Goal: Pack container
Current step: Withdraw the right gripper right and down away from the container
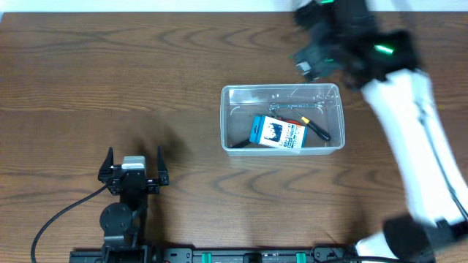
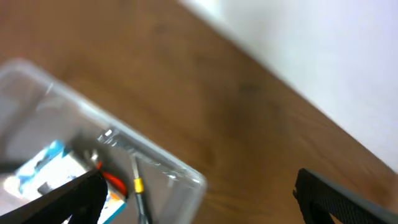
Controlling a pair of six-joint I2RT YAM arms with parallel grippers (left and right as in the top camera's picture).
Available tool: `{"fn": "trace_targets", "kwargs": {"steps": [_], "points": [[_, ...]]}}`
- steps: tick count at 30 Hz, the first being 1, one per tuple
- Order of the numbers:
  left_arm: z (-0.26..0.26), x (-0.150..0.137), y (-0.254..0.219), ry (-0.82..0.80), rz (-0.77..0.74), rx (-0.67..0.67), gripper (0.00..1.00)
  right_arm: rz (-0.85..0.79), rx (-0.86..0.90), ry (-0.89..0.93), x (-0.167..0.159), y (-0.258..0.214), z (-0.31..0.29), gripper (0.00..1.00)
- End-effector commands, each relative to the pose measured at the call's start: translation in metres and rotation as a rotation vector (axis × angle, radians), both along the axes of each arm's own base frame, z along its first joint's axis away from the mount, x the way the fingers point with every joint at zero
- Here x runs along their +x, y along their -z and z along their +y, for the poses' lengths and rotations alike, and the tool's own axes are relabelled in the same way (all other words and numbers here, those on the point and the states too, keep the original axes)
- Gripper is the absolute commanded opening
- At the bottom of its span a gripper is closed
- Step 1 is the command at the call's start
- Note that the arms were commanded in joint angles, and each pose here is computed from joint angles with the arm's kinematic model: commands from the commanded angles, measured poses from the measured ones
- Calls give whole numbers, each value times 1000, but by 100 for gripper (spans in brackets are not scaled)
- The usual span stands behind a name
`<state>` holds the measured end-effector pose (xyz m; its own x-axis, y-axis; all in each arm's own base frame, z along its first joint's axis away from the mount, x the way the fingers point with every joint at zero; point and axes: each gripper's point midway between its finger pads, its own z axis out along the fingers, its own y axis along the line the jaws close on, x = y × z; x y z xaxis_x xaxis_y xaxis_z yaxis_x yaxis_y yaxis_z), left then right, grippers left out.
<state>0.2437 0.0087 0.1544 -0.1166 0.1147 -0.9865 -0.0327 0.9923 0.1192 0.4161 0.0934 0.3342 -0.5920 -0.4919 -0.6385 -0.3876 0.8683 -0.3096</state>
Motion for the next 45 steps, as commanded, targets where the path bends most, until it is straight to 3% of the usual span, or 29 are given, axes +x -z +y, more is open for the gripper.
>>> {"fn": "trace_targets", "kwargs": {"steps": [1,6,13,22,29,36,45], "points": [[1,0,18,-4,42,-5,98,-122,140,234,-26,-52,-46,99],[1,0,17,-4,41,-5,98,-172,227,420,-79,-80,-96,99],[1,0,18,-4,42,-5,98,-106,230,553,-162,-47,-129,99],[1,0,17,-4,41,-5,98,-269,493,440,-226,-4,-94,99],[1,0,18,-4,42,-5,98,-459,587,302,-251,4,-77,99],[1,0,17,-4,41,-5,98,-358,689,108,-258,29,-38,99],[1,0,17,-4,41,-5,98,-338,630,187,-258,43,-52,99]]}}
